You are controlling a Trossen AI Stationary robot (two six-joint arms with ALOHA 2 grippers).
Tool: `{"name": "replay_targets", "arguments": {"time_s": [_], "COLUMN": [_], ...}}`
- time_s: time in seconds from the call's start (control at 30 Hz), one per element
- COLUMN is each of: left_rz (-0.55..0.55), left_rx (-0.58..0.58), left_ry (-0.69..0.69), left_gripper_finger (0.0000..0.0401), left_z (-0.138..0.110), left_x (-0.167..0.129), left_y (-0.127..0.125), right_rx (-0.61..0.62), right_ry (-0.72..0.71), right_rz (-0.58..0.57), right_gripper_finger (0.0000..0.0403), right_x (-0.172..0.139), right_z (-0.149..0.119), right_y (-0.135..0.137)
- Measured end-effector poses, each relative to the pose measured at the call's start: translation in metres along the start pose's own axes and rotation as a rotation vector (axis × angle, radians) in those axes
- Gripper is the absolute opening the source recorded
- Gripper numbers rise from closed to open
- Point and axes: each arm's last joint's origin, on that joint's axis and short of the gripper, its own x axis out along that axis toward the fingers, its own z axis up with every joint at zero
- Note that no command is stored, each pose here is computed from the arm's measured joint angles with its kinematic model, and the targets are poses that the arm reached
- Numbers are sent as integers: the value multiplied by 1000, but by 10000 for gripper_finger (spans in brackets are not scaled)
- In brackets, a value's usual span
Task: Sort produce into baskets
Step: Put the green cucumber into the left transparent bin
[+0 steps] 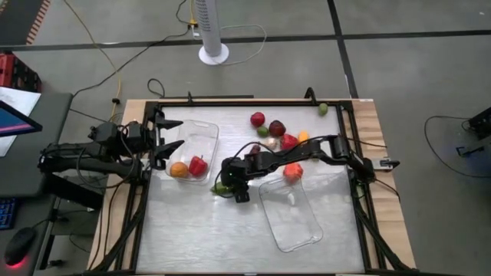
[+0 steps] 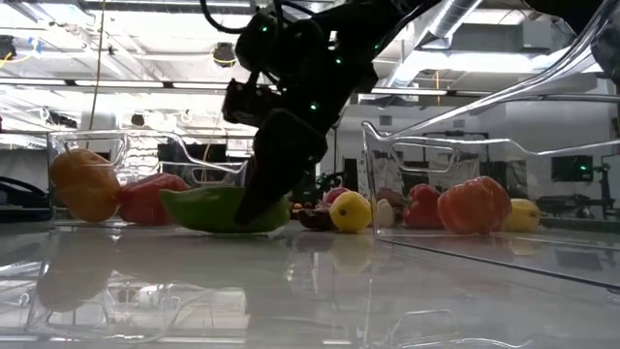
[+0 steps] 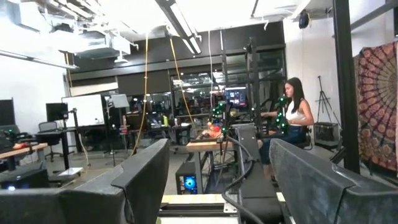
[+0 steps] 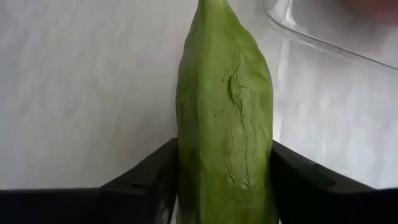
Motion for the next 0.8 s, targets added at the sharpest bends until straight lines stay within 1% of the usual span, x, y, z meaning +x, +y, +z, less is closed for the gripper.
{"name": "replay_targets", "arguments": {"time_s": [0.1,0.17,0.3,0.37,0.43,0.5,0.57,0.63,0.67,0.8], "left_rz": [0,0,0,1,8,16,20,20,20,19], "left_rx": [0,0,1,1,4,3,3,4,6,9], "left_ry": [3,3,3,2,2,3,3,3,3,5], "left_gripper_finger": [265,265,265,265,265,265,265,265,265,265], "left_z": [0,0,0,0,0,0,0,0,0,0], "left_x": [0,0,0,0,0,0,0,0,0,0], "left_y": [0,0,0,0,0,0,1,1,1,1], "right_rx": [-17,-18,-31,-23,-14,-28,-54,-67,-71,-72], "right_ry": [19,34,-6,-99,-239,-375,-492,-533,-561,-567], "right_rz": [-20,-75,-277,-349,-336,-269,-204,-172,-178,-191], "right_gripper_finger": [207,203,222,233,239,241,242,243,243,248], "right_x": [-20,-39,-76,-89,-96,-98,-92,-80,-75,-60], "right_z": [8,15,30,39,49,57,63,62,62,59], "right_y": [-9,-17,-36,-48,-60,-70,-77,-83,-86,-95]}}
